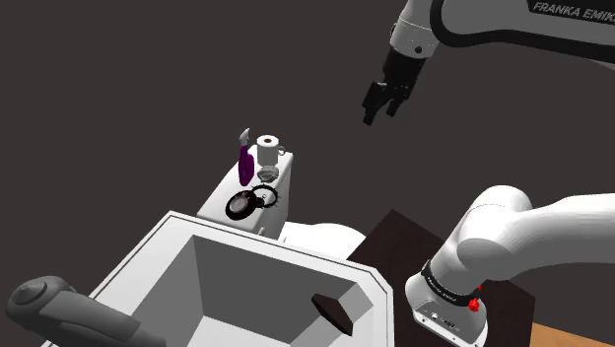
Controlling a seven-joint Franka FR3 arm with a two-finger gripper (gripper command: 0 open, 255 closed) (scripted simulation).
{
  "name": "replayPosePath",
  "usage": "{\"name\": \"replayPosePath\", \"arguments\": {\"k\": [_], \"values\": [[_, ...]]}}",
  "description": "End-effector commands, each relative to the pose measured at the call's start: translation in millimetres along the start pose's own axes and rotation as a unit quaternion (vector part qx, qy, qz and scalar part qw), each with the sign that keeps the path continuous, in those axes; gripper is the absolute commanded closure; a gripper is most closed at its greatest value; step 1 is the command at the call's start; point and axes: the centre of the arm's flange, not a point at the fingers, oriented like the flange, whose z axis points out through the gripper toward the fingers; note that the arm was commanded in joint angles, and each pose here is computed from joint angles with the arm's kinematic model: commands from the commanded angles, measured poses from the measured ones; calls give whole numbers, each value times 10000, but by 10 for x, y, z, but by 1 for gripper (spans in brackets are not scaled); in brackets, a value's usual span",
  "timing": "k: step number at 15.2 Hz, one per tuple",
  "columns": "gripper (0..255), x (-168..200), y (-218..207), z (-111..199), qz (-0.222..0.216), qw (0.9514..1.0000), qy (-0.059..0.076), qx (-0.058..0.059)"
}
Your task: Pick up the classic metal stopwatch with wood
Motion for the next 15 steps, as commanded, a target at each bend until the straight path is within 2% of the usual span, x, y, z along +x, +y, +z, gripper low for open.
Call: {"name": "replayPosePath", "arguments": {"k": [1, 4, 8, 11, 15], "values": [[0, 0, 0, 0, 0, 10000, 0, 0], [0, 45, 114, 392, 156, 9990, 117, 406], [0, 116, 217, 926, 363, 9945, 273, 946], [0, 177, 259, 1330, 518, 9887, 389, 1349], [0, 273, 267, 1870, 722, 9780, 542, 1881]]}}
